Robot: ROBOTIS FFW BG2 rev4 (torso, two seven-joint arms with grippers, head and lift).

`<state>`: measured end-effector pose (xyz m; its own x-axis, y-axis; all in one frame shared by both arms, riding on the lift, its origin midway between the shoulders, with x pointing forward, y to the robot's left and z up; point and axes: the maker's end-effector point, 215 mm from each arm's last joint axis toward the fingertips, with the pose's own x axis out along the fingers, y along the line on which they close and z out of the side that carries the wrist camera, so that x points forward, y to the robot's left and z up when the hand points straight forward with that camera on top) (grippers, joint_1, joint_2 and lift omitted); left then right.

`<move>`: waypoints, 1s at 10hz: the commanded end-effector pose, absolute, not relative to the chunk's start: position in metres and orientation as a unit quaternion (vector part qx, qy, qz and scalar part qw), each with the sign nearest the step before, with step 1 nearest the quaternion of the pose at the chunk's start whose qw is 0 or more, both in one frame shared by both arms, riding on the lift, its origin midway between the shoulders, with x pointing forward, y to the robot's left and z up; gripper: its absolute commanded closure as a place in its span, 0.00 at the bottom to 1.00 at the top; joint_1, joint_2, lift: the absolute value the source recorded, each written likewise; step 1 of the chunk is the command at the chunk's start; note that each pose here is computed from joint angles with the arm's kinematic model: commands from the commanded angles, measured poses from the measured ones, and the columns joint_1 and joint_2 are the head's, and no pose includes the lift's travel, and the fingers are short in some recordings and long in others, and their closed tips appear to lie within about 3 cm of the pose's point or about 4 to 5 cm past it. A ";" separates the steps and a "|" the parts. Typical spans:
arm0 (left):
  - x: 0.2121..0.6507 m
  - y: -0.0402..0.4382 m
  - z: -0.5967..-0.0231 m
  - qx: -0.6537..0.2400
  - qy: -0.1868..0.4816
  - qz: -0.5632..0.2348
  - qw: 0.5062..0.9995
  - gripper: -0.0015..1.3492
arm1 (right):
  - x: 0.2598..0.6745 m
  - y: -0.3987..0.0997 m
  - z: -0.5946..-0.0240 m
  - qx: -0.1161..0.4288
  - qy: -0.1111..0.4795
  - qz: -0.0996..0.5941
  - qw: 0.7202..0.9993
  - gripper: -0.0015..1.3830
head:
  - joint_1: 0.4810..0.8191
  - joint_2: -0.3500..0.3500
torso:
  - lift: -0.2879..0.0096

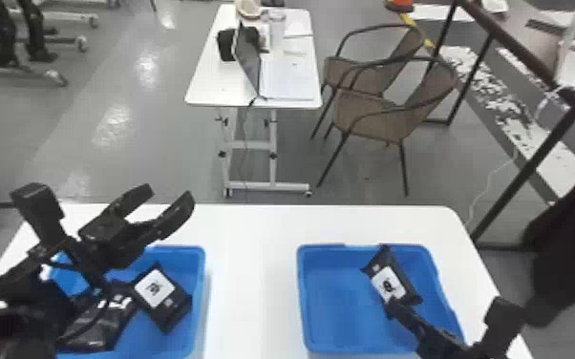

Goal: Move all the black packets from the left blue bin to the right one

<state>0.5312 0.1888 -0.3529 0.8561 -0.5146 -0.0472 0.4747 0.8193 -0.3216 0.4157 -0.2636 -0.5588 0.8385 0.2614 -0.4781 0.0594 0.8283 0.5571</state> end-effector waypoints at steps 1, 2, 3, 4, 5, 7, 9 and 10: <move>0.527 0.184 -0.363 -0.146 0.097 -0.266 0.948 0.07 | 0.410 -0.271 -0.568 0.289 0.302 0.046 0.907 0.80 | 0.63 0.38 | 0.97; 0.525 0.185 -0.366 -0.143 0.104 -0.266 0.948 0.07 | 0.407 -0.279 -0.571 0.287 0.310 0.038 0.906 0.53 | 0.63 0.36 | 0.97; 0.525 0.191 -0.366 -0.140 0.109 -0.252 0.951 0.08 | 0.407 -0.290 -0.568 0.281 0.307 0.029 0.909 0.31 | 0.63 0.35 | 0.97; 0.524 0.200 -0.368 -0.119 0.121 -0.236 0.957 0.08 | 0.411 -0.301 -0.558 0.272 0.292 0.024 0.916 0.17 | 0.63 0.34 | 0.97; 0.521 0.204 -0.371 -0.114 0.128 -0.231 0.958 0.07 | 0.419 -0.312 -0.536 0.240 0.268 0.022 0.933 0.09 | 0.63 0.34 | 0.97; 0.508 0.214 -0.403 -0.107 0.182 -0.215 0.954 0.07 | 0.443 -0.317 -0.469 0.189 0.192 0.036 0.962 0.08 | 0.63 0.32 | 0.97; 0.491 0.228 -0.446 -0.109 0.261 -0.186 0.941 0.08 | 0.461 -0.298 -0.432 0.196 0.154 0.076 0.965 0.08 | 0.63 0.33 | 0.97; 0.483 0.242 -0.464 -0.121 0.298 -0.164 0.933 0.09 | 0.468 -0.289 -0.417 0.198 0.141 0.090 0.966 0.08 | 0.63 0.36 | 0.97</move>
<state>0.4884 0.2353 -0.4532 0.7869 -0.3910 -0.4774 0.2660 0.9130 -0.3094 0.4641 -0.2930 -0.4253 0.9420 0.2220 -0.2519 -0.1061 0.9086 0.4040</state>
